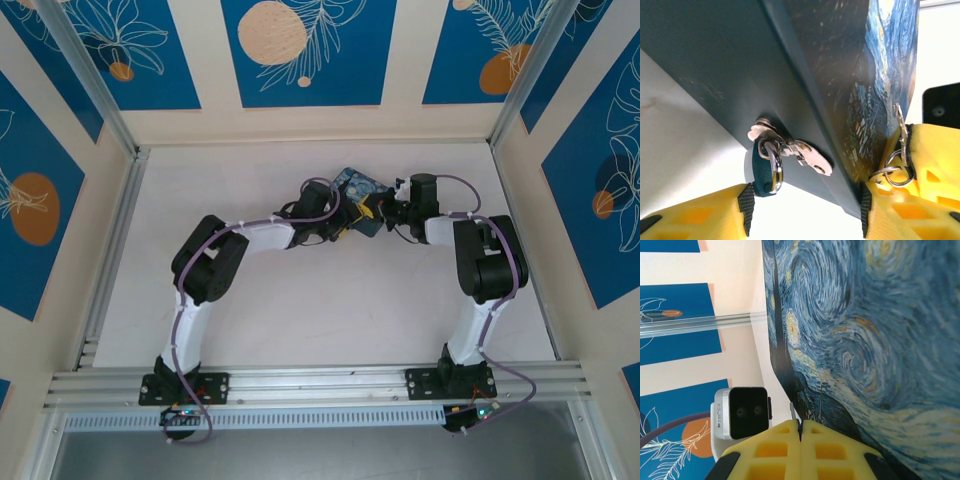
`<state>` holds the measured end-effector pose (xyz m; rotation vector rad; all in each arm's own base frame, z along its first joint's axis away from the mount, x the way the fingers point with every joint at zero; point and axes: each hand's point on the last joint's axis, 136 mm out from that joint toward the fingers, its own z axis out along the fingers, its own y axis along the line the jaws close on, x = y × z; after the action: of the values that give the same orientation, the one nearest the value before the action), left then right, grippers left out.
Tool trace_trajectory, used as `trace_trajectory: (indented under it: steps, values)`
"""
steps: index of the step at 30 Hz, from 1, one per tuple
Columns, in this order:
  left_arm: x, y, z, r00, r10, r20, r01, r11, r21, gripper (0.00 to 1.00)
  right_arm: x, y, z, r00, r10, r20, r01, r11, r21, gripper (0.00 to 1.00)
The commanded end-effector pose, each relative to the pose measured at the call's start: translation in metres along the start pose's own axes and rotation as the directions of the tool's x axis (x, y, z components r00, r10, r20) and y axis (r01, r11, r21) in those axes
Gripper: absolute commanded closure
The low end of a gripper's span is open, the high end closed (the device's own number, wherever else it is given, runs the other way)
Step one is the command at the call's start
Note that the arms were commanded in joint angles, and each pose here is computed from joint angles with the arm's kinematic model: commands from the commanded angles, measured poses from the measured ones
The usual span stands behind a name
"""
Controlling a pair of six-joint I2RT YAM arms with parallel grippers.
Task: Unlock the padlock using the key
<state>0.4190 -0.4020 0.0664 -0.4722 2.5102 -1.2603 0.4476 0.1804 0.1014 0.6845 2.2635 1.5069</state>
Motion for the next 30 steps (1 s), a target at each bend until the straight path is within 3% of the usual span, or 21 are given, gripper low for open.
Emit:
trace_trajectory:
  steps: [1,7,11,19,22,30]
  values:
    - [0.045,0.184,-0.017,0.994,-0.092,-0.065,0.036,0.804,-0.593,0.43,0.008,-0.018,0.000,0.998,0.063,-0.018,-0.062,0.997,0.052,1.00]
    - [0.045,0.177,-0.019,0.995,0.011,-0.097,-0.071,0.758,-0.649,0.42,0.007,-0.016,-0.002,0.998,0.066,-0.016,-0.065,0.997,0.047,1.00]
    - [0.044,0.180,-0.026,0.989,0.063,-0.135,-0.141,0.691,-0.709,0.36,0.005,-0.016,-0.005,0.998,0.067,-0.011,-0.066,0.997,0.043,1.00]
    - [0.045,0.182,-0.031,0.978,0.128,-0.165,-0.209,0.640,-0.740,0.29,0.000,-0.016,-0.008,0.997,0.081,-0.002,-0.081,0.996,0.034,1.00]
    - [0.047,0.182,-0.036,0.978,0.135,-0.157,-0.207,0.653,-0.729,0.29,-0.008,-0.008,-0.015,0.997,0.071,0.012,-0.072,0.997,0.012,1.00]
    - [0.042,0.132,-0.071,0.968,0.229,-0.103,-0.243,0.749,-0.617,0.24,-0.040,0.041,-0.043,0.997,0.002,0.074,0.001,0.999,-0.040,1.00]
